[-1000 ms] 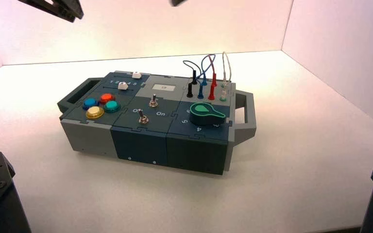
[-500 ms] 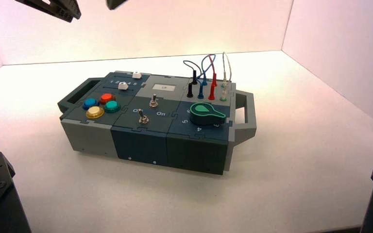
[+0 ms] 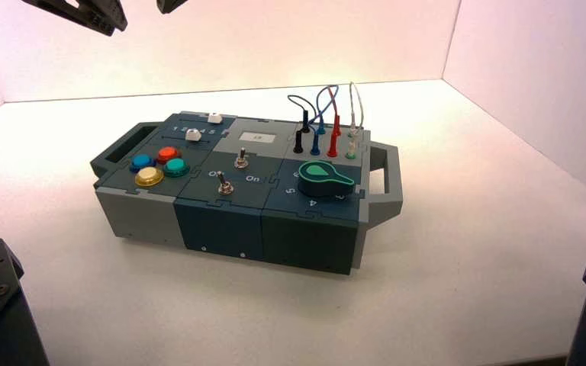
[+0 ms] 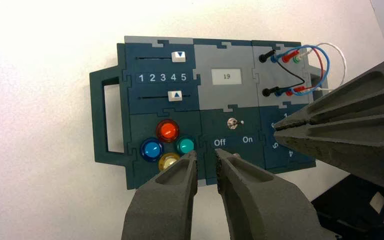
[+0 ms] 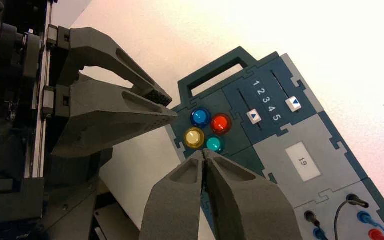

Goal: Move the right gripper to the left.

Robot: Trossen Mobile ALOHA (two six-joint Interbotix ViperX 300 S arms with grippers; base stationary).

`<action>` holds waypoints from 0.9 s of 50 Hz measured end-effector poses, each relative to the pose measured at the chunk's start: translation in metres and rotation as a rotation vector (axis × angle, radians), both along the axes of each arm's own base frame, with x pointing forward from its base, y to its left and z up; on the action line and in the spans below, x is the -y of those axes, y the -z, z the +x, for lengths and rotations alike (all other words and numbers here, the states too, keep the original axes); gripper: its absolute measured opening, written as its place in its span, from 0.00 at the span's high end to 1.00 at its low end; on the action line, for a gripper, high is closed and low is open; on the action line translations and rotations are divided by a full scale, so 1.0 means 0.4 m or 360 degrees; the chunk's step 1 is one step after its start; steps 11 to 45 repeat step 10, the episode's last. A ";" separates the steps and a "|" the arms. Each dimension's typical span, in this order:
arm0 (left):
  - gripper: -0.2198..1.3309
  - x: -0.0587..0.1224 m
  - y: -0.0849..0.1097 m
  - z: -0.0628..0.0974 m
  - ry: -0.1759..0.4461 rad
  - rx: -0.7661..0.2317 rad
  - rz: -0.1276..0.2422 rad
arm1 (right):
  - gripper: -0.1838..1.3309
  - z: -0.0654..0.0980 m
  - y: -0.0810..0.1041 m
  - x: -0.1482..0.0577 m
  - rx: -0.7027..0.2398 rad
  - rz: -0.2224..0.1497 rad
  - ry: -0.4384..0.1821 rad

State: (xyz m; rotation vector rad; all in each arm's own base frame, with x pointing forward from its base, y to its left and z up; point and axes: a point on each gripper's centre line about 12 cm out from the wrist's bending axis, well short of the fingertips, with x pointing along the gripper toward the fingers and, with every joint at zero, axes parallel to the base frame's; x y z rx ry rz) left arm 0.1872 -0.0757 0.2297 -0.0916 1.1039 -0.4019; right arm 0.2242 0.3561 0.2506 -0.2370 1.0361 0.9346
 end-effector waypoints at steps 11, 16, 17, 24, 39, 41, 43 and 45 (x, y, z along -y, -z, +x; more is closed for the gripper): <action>0.57 -0.001 0.009 -0.004 0.0000 -0.0017 0.0004 | 0.97 -0.001 0.002 -0.001 -0.0001 -0.0002 -0.0002; 0.57 -0.001 0.009 -0.004 0.0000 -0.0017 0.0004 | 0.97 -0.001 0.002 -0.001 -0.0001 -0.0002 -0.0002; 0.57 -0.001 0.009 -0.004 0.0000 -0.0017 0.0004 | 0.97 -0.001 0.002 -0.001 -0.0001 -0.0002 -0.0002; 0.57 -0.001 0.009 -0.004 0.0000 -0.0017 0.0004 | 0.97 -0.001 0.002 -0.001 -0.0001 -0.0002 -0.0002; 0.57 -0.001 0.009 -0.004 0.0000 -0.0017 0.0004 | 0.97 -0.001 0.002 -0.001 -0.0001 -0.0002 -0.0002; 0.57 -0.001 0.009 -0.004 0.0000 -0.0017 0.0004 | 0.97 -0.001 0.002 -0.001 -0.0001 -0.0002 -0.0002; 0.57 -0.001 0.009 -0.004 0.0000 -0.0017 0.0004 | 0.97 -0.001 0.002 -0.001 -0.0001 -0.0002 -0.0002; 0.57 -0.001 0.009 -0.004 0.0000 -0.0017 0.0004 | 0.97 -0.001 0.002 -0.001 -0.0001 -0.0002 -0.0002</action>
